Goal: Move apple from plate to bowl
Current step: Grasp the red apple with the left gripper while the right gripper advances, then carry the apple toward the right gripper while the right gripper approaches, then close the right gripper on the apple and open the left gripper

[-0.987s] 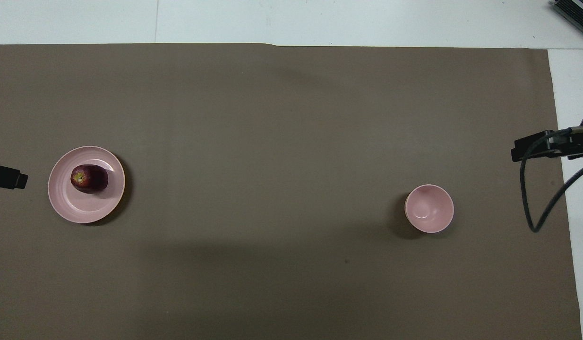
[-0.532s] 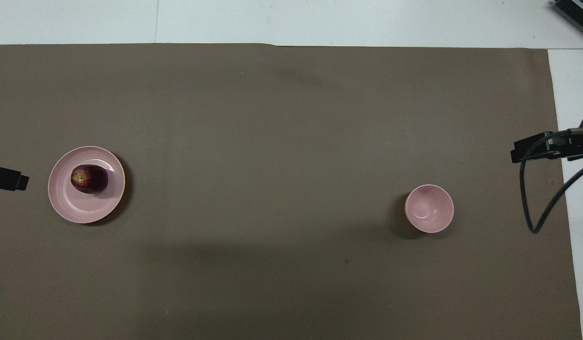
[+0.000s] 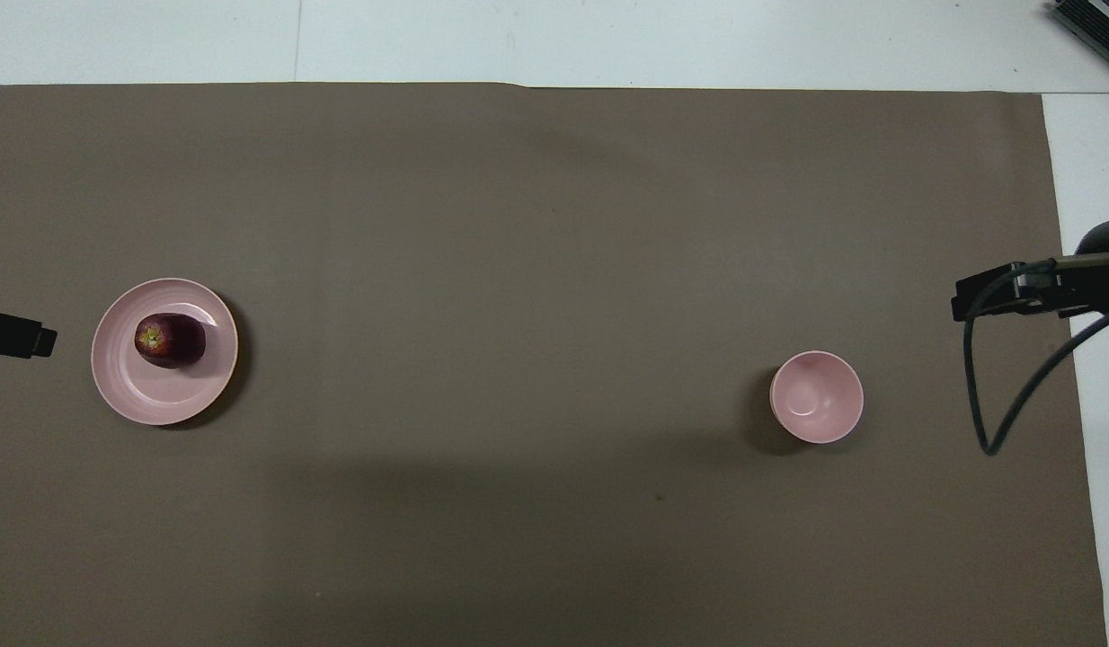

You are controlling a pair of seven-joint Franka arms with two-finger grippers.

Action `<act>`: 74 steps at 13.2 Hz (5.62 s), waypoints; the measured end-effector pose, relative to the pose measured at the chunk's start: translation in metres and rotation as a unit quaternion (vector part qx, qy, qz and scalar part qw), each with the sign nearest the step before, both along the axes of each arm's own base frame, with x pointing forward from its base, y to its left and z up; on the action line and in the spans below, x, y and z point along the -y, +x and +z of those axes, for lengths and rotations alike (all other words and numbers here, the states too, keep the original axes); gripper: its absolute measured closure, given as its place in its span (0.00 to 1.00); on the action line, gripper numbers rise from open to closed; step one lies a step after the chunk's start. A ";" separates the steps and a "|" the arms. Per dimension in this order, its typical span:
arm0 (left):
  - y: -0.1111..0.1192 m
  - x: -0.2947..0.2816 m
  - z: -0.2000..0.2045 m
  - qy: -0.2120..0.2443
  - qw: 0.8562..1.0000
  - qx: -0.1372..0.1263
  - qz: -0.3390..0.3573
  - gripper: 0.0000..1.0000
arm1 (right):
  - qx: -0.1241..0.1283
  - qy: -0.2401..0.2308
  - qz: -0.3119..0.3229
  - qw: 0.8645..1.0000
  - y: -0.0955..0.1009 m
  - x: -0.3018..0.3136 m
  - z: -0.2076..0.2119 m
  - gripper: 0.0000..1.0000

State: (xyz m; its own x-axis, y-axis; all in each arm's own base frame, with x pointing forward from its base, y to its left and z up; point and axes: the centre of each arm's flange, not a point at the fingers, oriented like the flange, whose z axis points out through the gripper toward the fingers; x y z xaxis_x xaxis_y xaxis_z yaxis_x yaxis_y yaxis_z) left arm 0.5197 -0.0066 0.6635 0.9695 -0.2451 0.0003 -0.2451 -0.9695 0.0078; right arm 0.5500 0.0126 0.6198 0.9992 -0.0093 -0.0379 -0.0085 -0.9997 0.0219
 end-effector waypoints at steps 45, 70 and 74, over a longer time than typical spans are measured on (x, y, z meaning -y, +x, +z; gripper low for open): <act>0.008 0.197 -0.196 -0.175 0.975 0.097 0.093 0.39 | -0.228 0.353 -0.489 0.765 0.031 -0.299 -0.169 0.00; -0.030 0.322 -0.158 -0.254 0.951 0.126 0.123 0.39 | -0.294 0.401 -0.484 0.720 0.039 -0.295 -0.208 0.24; -0.030 0.322 -0.158 -0.254 0.951 0.125 0.125 0.39 | -0.302 0.395 -0.497 0.711 0.038 -0.295 -0.208 0.26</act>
